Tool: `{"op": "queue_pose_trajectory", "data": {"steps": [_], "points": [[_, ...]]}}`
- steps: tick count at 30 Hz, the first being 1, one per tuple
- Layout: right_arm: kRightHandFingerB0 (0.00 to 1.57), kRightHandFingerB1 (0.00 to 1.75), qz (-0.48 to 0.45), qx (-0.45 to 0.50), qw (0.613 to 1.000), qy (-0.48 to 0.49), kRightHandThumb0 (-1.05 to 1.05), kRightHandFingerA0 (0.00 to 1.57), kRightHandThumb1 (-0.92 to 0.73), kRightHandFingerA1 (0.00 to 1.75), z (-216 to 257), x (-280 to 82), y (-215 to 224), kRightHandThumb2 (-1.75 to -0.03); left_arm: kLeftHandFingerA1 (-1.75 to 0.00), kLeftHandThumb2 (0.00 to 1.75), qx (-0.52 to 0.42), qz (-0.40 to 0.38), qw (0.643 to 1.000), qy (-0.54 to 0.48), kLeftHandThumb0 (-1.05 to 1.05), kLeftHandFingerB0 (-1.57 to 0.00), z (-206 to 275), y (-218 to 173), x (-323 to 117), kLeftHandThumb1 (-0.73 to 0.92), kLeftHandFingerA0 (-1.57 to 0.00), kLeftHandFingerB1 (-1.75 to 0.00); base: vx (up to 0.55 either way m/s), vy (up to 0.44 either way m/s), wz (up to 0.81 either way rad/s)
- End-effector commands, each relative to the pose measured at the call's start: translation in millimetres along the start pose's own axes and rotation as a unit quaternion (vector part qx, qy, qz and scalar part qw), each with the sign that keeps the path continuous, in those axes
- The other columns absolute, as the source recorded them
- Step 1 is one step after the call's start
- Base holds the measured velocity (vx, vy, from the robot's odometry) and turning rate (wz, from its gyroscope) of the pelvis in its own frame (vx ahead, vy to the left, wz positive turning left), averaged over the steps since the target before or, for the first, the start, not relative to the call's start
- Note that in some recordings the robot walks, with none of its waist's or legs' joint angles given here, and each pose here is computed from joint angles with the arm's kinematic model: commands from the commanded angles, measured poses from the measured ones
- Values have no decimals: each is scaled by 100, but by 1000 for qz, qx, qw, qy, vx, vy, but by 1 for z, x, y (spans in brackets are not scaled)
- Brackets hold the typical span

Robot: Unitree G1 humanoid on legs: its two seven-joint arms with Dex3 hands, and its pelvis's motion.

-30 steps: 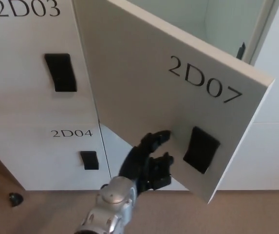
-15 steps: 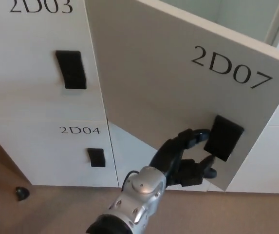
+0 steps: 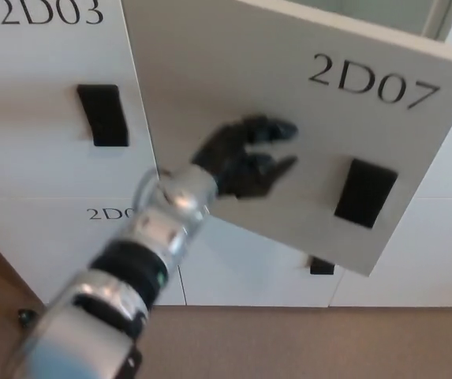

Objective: The robot walks towards an open cabinet and lifts its left hand to push the door towards the right to close it.

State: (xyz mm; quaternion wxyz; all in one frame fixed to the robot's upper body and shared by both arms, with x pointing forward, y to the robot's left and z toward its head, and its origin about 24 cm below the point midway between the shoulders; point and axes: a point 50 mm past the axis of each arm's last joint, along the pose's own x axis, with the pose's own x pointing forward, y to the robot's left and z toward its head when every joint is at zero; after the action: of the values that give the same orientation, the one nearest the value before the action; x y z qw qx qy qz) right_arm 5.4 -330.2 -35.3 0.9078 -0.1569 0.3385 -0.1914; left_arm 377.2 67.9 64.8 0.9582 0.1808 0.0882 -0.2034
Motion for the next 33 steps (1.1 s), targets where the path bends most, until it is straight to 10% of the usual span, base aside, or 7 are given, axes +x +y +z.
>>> {"op": "queue_pose_trajectory", "data": {"steps": [1, 7, 8, 21, 22, 24, 33], "points": [[34, 38, 48, -29, 988, -144, -42, 55, -69, 47, 65, 24, -1, -60, -35, 63, 148, 358, 920, -60, -52, -25, 191, 265, -116, 74, -28, -32, 0, 0, 0], [34, 39, 90, -35, 983, -157, -40, 56, -71, 50, 81, 43, 22, -60, -32, 62, 140, 420, 896, -29, -57, -28, 159, 316, -176, 72, -25, -32, 0, 0, 0], [34, 39, 98, -38, 982, -160, -40, 56, -71, 51, 83, 44, 26, -60, -51, 103, 130, 432, 892, -25, -31, -7, 152, 325, -190, 50, -7, -49, 0, 0, 0], [34, 39, 113, -31, 979, -164, -40, 54, -71, 50, 90, 46, 32, -60, -48, 104, 99, 452, 886, -21, -33, 0, 137, 340, -217, 53, 0, -46, 0, 0, 0], [33, 38, 120, -38, 976, -176, -39, 53, -71, 49, 101, 49, 36, -60, -34, 61, 76, 417, 904, -49, -51, -29, 120, 343, -227, 68, -34, -31, 0, 0, 0], [31, 40, 129, -37, 974, -181, -38, 51, -72, 51, 107, 52, 37, -62, -49, 84, 72, 348, 931, -88, -61, -31, 114, 337, -225, 52, -38, -45, 0, 0, 0], [31, 40, 139, -29, 973, -180, -38, 51, -72, 51, 108, 53, 36, -62, -49, 84, 81, 258, 954, -128, -61, -31, 115, 325, -219, 52, -38, -45, 0, 0, 0]]}}
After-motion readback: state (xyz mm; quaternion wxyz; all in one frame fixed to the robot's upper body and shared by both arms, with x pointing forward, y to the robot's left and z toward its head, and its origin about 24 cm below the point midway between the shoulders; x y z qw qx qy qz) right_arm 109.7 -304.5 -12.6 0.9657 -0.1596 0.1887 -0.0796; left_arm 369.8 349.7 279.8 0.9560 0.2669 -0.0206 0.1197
